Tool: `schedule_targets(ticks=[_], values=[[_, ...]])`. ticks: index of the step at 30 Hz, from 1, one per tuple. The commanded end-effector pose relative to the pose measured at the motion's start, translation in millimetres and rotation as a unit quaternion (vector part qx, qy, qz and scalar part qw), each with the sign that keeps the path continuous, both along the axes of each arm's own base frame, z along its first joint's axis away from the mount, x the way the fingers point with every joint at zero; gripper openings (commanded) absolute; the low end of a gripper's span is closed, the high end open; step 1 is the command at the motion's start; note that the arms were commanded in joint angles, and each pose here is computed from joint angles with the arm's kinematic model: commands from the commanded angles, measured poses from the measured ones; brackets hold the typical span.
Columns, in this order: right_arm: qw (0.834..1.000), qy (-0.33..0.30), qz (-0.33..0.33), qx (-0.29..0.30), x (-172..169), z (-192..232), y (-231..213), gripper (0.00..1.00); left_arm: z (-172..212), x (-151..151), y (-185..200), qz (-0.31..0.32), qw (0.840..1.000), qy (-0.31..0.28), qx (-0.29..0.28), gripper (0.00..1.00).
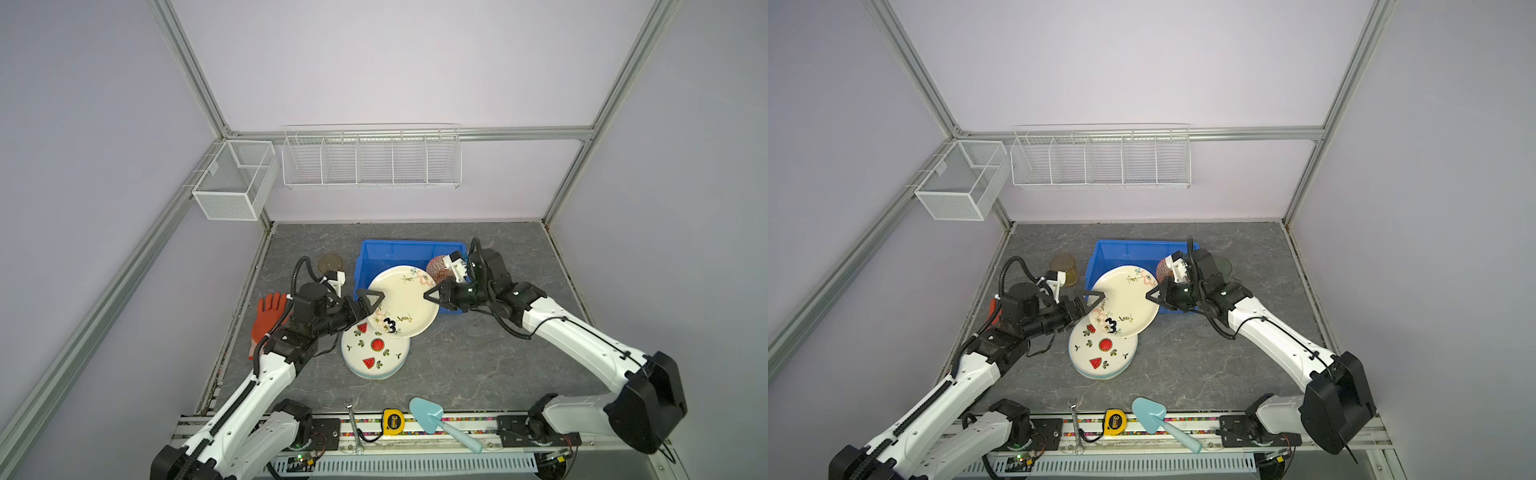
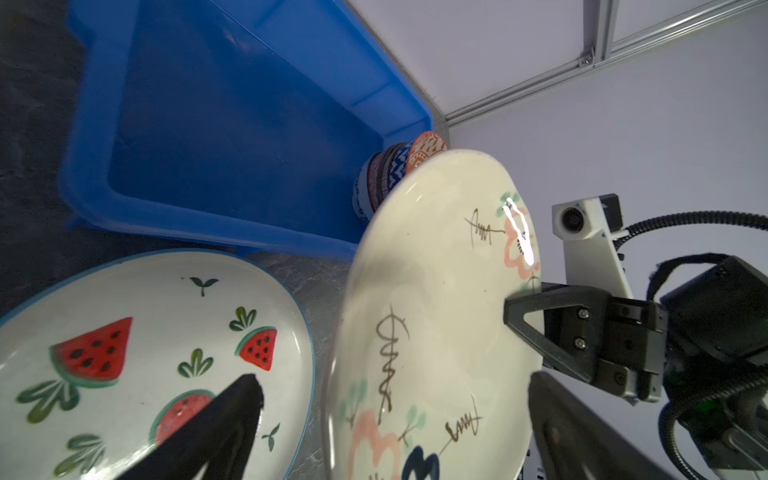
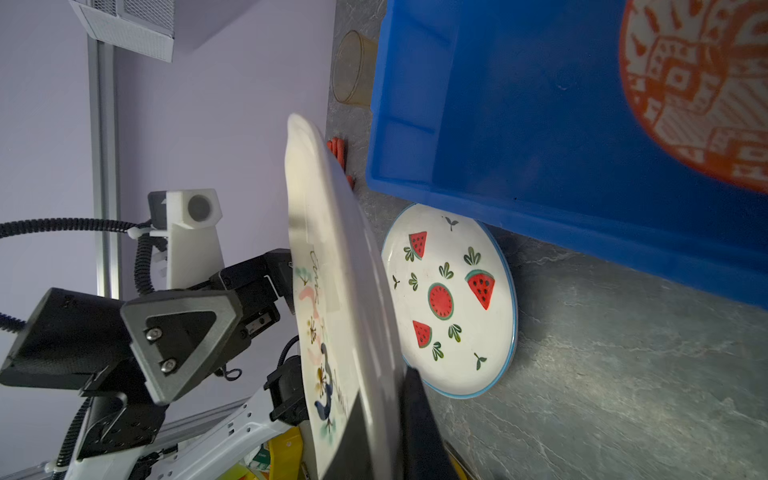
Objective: Place the mixed dishes into the plastic bin
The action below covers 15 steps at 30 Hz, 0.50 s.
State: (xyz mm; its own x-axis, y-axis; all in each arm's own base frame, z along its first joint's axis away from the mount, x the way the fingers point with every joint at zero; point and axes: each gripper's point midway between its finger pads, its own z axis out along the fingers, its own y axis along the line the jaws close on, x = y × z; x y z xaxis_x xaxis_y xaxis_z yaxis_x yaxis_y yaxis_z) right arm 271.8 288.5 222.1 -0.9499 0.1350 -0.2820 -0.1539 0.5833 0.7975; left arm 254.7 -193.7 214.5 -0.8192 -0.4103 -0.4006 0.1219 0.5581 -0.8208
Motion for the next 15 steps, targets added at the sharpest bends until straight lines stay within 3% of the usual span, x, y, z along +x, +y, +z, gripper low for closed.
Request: schedule_targets(ticks=[1,9,15], values=[[0.998,-0.059,0.005,0.016,16,37,6,0.07,9,9,26,0.056,0.997,-0.010,0.057,1.00],[0.995,-0.077,-0.025,-0.059,62,30,7,0.07,23,31,53,0.080,0.993,-0.007,0.083,1.00],[0.991,-0.080,-0.048,-0.099,103,23,15,0.07,22,46,46,0.057,0.993,0.012,0.098,1.00]])
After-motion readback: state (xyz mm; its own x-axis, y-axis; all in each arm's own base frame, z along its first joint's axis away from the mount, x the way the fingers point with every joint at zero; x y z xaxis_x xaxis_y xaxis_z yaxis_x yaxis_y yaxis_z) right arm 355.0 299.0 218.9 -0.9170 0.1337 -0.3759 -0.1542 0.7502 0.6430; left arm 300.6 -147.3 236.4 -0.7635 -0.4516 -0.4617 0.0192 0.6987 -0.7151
